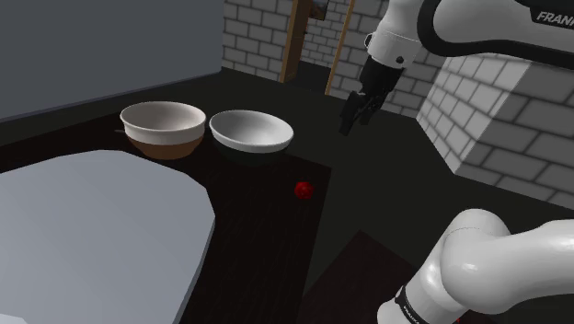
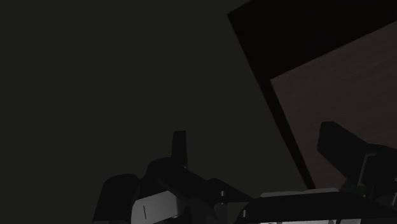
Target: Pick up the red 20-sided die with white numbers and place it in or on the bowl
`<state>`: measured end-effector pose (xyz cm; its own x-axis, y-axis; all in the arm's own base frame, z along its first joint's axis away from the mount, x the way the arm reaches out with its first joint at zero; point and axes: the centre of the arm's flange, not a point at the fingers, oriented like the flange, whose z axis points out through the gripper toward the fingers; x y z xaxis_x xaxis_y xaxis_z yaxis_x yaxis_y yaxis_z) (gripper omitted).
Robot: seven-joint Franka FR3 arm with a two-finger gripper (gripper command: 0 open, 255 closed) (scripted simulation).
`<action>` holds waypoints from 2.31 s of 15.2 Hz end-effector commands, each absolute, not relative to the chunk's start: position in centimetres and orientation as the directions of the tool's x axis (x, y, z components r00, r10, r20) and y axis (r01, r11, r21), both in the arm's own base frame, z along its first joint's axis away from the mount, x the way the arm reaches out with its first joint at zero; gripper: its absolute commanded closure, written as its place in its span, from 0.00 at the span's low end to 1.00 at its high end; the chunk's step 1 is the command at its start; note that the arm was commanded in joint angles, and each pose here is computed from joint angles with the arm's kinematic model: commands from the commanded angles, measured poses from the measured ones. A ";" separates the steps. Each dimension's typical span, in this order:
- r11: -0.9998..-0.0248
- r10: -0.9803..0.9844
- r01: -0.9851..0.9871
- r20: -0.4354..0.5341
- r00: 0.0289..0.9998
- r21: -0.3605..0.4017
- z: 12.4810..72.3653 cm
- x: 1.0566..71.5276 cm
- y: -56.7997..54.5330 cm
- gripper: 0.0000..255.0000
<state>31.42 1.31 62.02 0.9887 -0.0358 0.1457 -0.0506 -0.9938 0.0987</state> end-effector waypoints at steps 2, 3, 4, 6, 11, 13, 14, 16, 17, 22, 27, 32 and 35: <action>-0.994 -0.035 -0.048 0.136 0.990 0.095 61.7 31.4 2.5 0.00; -0.995 -0.034 -0.046 0.127 0.991 0.092 61.4 31.4 3.7 0.00; -0.995 -0.034 -0.044 0.118 0.993 0.088 61.1 31.4 4.9 0.00; -0.996 -0.032 -0.040 0.099 0.995 0.081 60.5 31.3 7.3 0.00; -0.998 -0.027 -0.030 0.052 0.998 0.063 59.1 31.1 13.4 0.00; -0.998 -0.024 -0.026 0.033 0.999 0.055 58.6 31.0 15.8 0.00; -0.998 -0.023 -0.024 0.023 0.999 0.051 58.4 30.9 17.0 0.00; -0.999 -0.021 -0.021 0.004 1.000 0.044 57.9 30.8 19.5 0.00; -0.999 -0.019 -0.019 -0.005 1.000 0.040 57.6 30.7 20.7 0.00; -0.999 -0.019 -0.019 -0.008 1.000 0.039 55.4 30.7 21.0 0.00; -0.999 -0.019 -0.019 -0.008 1.000 0.039 53.6 30.6 21.0 0.00; -0.999 -0.019 -0.019 -0.008 1.000 0.039 53.6 30.6 21.0 0.00; -0.999 -0.019 -0.019 -0.009 1.000 0.039 53.6 30.6 21.0 1.00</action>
